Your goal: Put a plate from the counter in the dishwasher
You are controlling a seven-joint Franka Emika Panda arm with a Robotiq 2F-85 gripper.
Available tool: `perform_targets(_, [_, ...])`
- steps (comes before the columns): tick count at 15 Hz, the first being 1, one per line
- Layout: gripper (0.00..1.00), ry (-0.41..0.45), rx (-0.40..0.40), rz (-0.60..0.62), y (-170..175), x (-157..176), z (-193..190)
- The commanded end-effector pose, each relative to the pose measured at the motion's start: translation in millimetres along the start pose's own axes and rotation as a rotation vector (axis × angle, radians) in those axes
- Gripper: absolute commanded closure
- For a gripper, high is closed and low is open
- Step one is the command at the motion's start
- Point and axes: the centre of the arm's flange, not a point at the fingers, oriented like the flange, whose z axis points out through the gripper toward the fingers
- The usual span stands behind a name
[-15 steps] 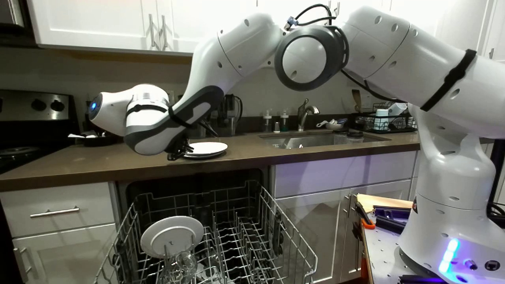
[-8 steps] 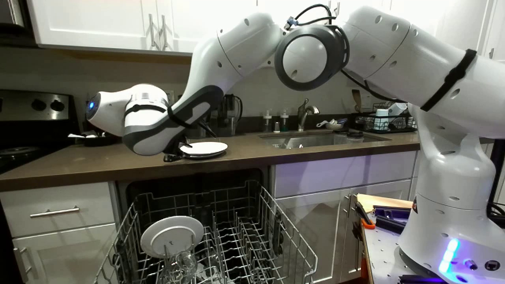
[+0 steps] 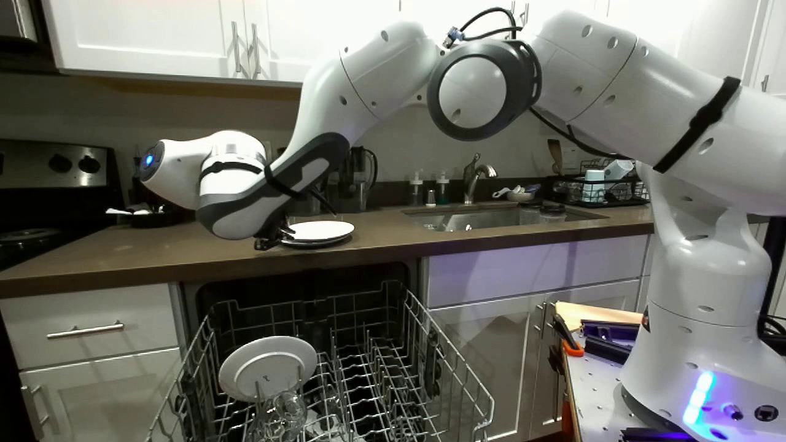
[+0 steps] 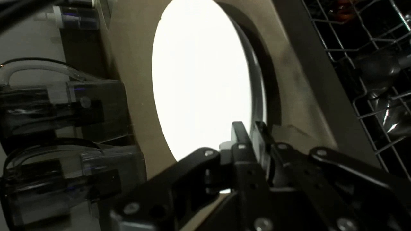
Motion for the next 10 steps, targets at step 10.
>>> perform_targets(10, [0.82,0.007,0.029,-0.004,12,-15,15])
